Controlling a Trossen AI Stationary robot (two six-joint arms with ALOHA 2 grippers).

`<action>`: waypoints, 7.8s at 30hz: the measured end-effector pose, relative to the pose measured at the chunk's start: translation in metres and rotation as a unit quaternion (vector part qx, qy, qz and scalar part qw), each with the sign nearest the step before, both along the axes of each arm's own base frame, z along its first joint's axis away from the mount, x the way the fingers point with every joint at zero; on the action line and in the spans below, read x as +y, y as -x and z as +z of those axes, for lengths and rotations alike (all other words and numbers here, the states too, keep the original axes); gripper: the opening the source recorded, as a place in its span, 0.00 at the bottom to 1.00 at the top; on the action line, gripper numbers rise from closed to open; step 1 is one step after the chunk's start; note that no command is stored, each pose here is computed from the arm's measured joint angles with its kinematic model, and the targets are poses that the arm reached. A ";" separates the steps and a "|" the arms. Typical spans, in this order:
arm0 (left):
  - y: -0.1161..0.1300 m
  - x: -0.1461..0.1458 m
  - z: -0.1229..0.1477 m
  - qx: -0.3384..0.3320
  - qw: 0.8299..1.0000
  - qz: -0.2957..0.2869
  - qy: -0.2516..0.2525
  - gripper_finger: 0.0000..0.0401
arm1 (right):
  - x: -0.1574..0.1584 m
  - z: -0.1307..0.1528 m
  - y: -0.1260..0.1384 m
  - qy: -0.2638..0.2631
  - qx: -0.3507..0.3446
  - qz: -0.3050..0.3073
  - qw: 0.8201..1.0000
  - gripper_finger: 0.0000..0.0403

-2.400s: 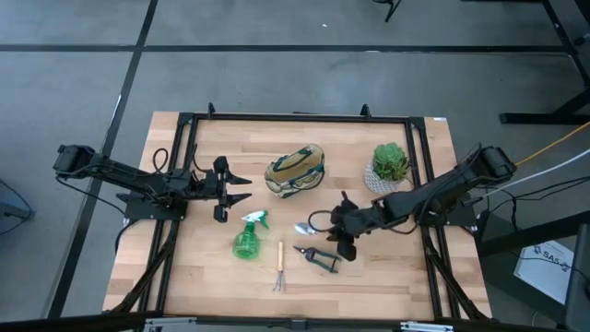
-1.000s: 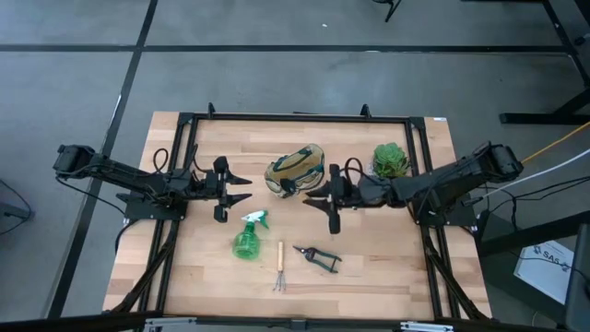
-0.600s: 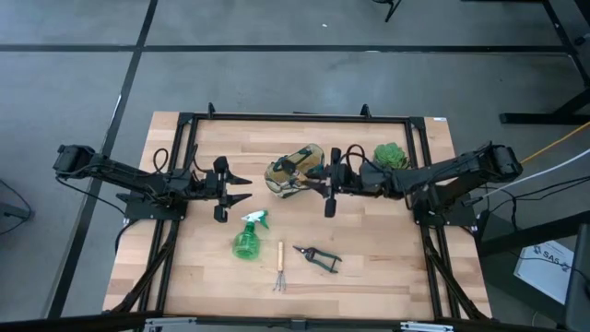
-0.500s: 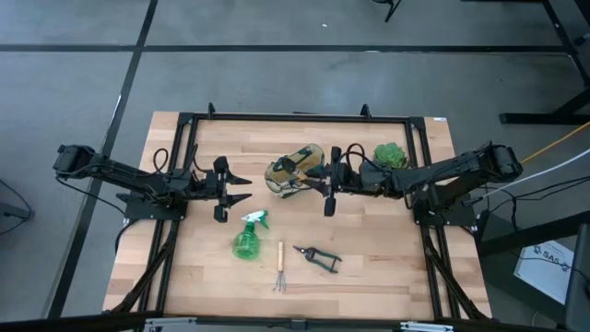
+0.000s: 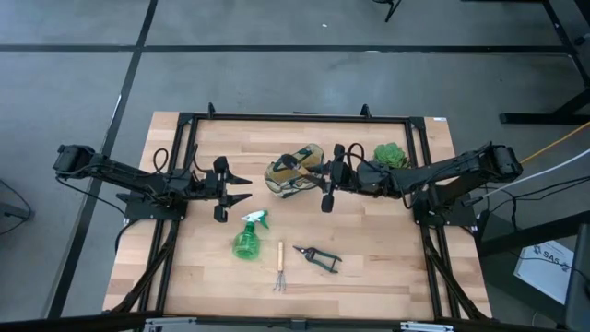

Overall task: Pick & Place Garden tools in Gardening bag
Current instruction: Put the trowel into the gardening bag, then put the shear scissor into the gardening bag

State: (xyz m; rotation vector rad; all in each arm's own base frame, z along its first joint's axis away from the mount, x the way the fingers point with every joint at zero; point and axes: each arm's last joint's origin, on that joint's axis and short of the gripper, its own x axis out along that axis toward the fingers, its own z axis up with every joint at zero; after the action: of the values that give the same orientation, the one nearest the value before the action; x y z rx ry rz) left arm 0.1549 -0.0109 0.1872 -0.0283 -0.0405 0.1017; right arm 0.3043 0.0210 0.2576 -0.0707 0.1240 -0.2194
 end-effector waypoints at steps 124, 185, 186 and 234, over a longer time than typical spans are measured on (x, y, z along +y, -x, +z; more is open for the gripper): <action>0.000 0.000 -0.002 0.010 1.000 0.000 -0.001 0.44 | 0.082 -0.044 -0.018 -0.172 0.308 0.111 0.929 0.59; 0.000 0.000 -0.002 0.010 1.000 0.000 -0.001 0.44 | 0.146 -0.088 -0.011 -0.122 0.356 0.188 0.907 0.59; 0.000 0.000 -0.002 0.010 1.000 0.000 -0.001 0.44 | 0.147 -0.088 -0.010 -0.122 0.356 0.190 0.907 0.59; 0.000 0.000 -0.002 0.010 1.000 0.000 -0.001 0.44 | 0.209 -0.140 0.009 -0.148 0.338 0.132 0.920 0.59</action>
State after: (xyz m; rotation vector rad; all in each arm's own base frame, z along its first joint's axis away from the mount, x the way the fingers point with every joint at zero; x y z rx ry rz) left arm 0.1550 -0.0110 0.1851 -0.0254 -0.0201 0.1016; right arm 0.2952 0.2301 0.1175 0.1419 0.8315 0.1065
